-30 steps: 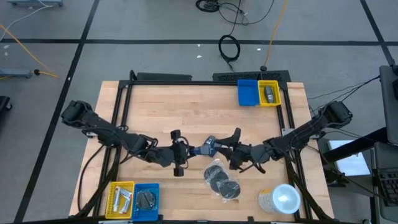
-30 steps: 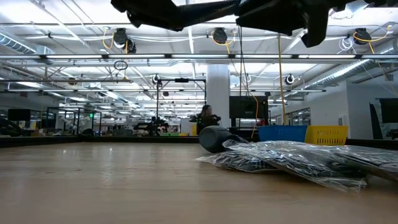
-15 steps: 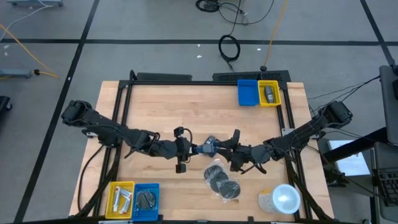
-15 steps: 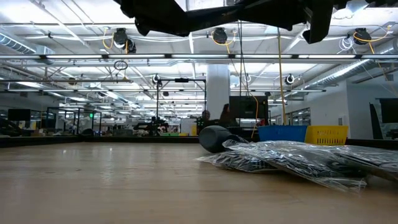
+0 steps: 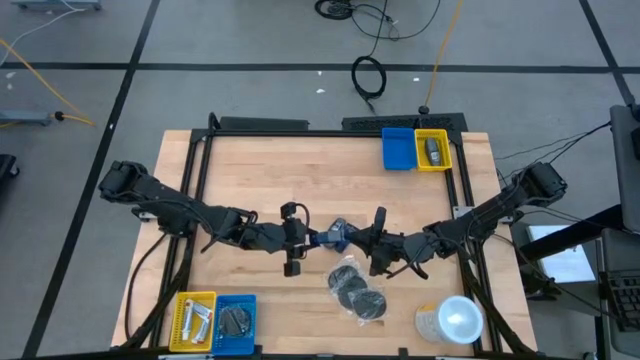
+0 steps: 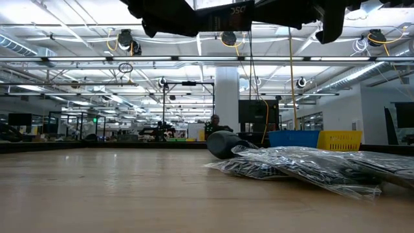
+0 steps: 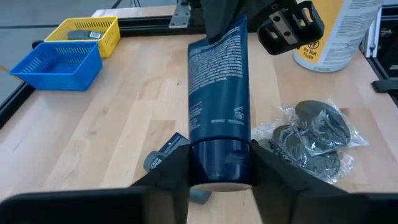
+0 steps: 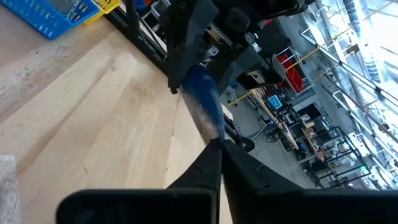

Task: Pick & Place Travel size toiletries
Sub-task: Put the blue shave cream into the top blue bin

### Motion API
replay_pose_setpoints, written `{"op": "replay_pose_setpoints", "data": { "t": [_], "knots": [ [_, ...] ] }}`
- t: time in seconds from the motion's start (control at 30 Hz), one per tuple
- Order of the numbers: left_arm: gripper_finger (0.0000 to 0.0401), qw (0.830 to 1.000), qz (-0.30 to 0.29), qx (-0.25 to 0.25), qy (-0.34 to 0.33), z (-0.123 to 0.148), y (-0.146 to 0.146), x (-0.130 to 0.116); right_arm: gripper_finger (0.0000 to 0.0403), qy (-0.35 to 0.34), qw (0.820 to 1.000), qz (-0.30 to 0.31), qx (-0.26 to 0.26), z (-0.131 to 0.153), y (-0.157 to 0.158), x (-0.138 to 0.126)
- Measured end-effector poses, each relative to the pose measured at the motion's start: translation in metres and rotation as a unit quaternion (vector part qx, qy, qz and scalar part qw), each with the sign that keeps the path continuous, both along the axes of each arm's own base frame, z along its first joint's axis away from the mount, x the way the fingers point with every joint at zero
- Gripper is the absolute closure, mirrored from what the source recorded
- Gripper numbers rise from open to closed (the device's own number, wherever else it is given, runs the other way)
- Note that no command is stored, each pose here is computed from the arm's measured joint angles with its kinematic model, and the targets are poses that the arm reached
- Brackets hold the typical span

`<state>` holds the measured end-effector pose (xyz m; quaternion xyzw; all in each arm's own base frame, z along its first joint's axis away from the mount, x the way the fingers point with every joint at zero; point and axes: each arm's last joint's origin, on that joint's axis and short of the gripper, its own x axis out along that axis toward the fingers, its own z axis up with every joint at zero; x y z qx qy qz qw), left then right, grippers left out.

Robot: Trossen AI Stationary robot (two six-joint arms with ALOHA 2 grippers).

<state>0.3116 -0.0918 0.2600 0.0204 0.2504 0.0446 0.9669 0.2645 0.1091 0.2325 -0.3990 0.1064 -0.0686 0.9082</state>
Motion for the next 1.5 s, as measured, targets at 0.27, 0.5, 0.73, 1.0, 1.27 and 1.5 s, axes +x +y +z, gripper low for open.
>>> {"op": "replay_pose_setpoints", "data": {
  "t": [0.27,0.5,0.73,1.0,1.27,1.5],
  "knots": [
    [0.0158,0.998,0.048,0.038,0.010,0.001,0.005,-0.006,0.0402,-0.001,0.999,-0.053,-0.006,0.000,-0.003,-0.001],
    [0.0145,0.993,0.103,0.054,0.018,0.010,0.012,-0.019,0.0402,0.010,0.996,-0.090,-0.018,0.001,-0.007,-0.005],
    [0.0144,0.993,0.113,0.030,0.011,0.012,0.008,-0.023,0.0403,0.013,0.977,-0.213,-0.023,0.006,-0.030,-0.012],
    [0.0144,0.991,0.129,-0.022,-0.005,0.013,0.001,-0.025,0.0403,0.042,0.930,-0.364,0.023,0.001,-0.088,-0.024],
    [0.0144,0.989,0.143,-0.038,-0.005,0.007,-0.001,-0.021,0.0403,0.095,0.864,-0.484,0.099,-0.020,-0.150,-0.038],
    [0.0144,0.986,0.165,-0.034,-0.003,-0.001,0.000,-0.016,0.0403,0.108,0.817,-0.546,0.152,-0.028,-0.184,-0.051]
  ]
}}
